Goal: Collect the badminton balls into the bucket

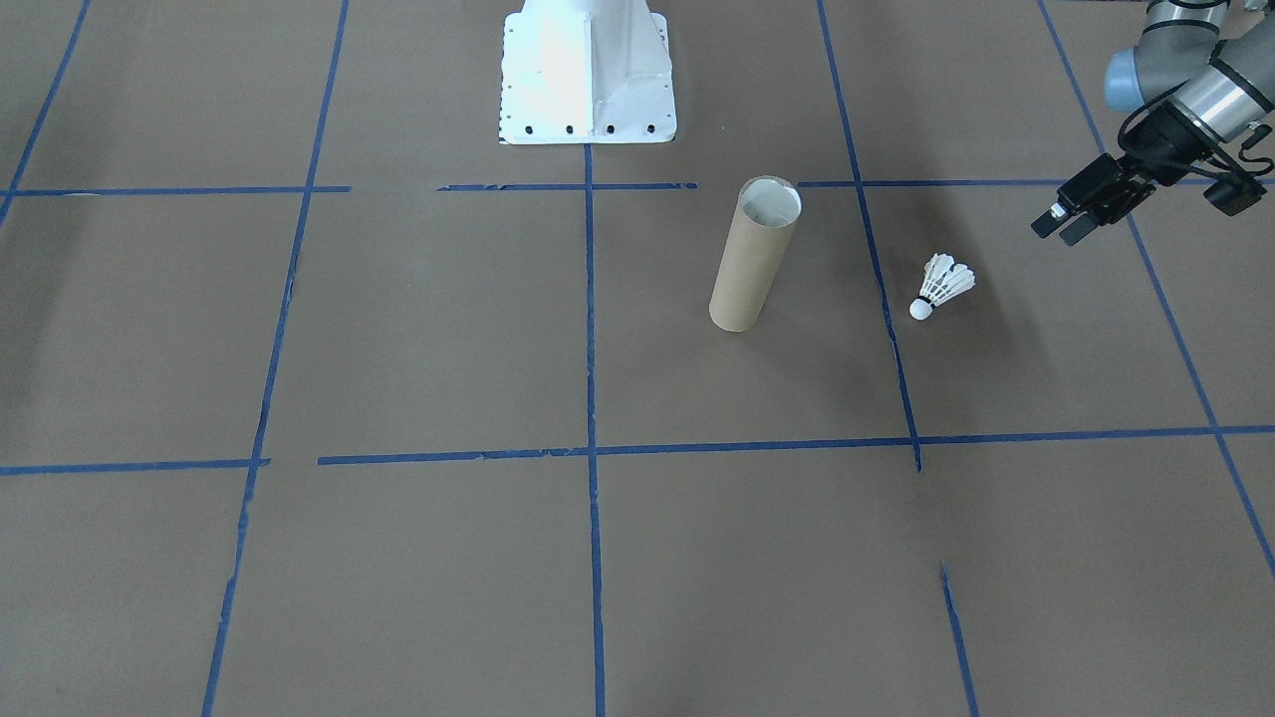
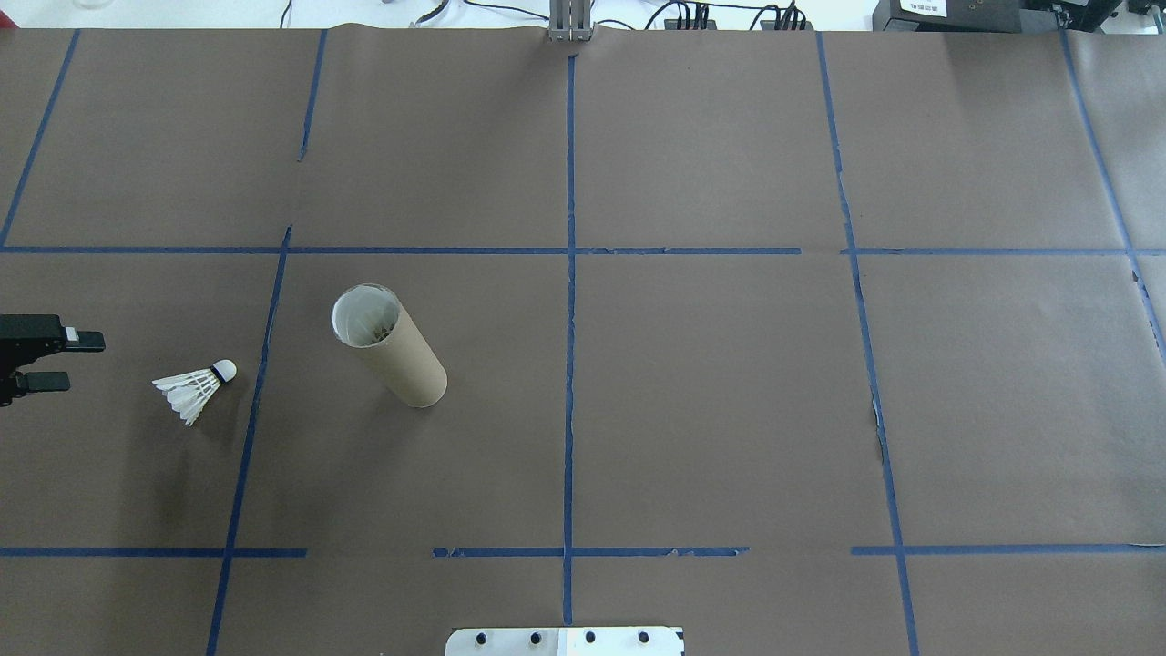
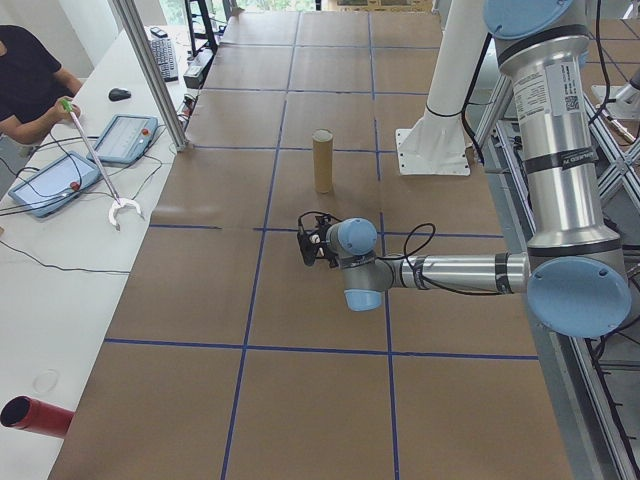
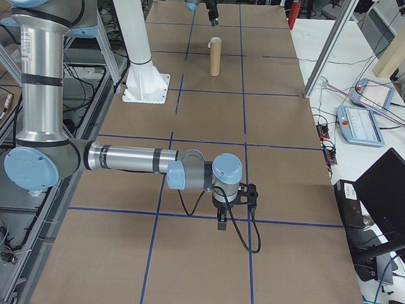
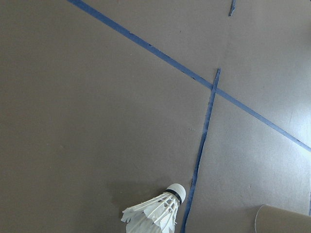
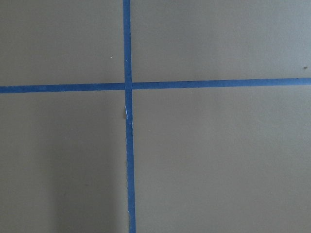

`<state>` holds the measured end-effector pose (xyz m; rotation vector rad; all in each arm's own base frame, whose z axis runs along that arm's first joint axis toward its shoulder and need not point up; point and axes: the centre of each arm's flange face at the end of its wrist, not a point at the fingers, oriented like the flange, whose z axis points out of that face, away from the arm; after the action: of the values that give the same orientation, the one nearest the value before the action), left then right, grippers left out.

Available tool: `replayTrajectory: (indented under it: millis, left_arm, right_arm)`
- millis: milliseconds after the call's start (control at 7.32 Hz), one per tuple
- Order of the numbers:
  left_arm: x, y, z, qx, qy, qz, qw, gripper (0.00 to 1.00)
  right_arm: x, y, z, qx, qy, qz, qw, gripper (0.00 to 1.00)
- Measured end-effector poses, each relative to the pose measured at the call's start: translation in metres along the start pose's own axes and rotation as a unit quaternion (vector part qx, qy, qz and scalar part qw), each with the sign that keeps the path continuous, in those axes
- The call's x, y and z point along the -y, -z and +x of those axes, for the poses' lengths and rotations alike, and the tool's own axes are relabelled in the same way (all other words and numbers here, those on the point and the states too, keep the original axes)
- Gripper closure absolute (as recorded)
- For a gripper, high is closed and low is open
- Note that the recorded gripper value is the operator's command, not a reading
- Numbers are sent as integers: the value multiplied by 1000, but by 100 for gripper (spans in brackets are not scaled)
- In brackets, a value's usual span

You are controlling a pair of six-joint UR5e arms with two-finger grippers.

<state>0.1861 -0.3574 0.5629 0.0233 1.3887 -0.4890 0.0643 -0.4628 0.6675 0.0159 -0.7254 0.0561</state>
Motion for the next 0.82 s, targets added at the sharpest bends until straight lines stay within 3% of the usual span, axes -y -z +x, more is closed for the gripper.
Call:
replayTrajectory:
  millis: [410,820]
  left_arm:
    - [-22,-28,6,-11,61,7,998,0]
    - [-31,-50,5,-8,95,14,995,0]
  right_arm:
    - [0,0,0,0,0,0,1000,0]
    - [0,0,0,0,0,0,1000,0]
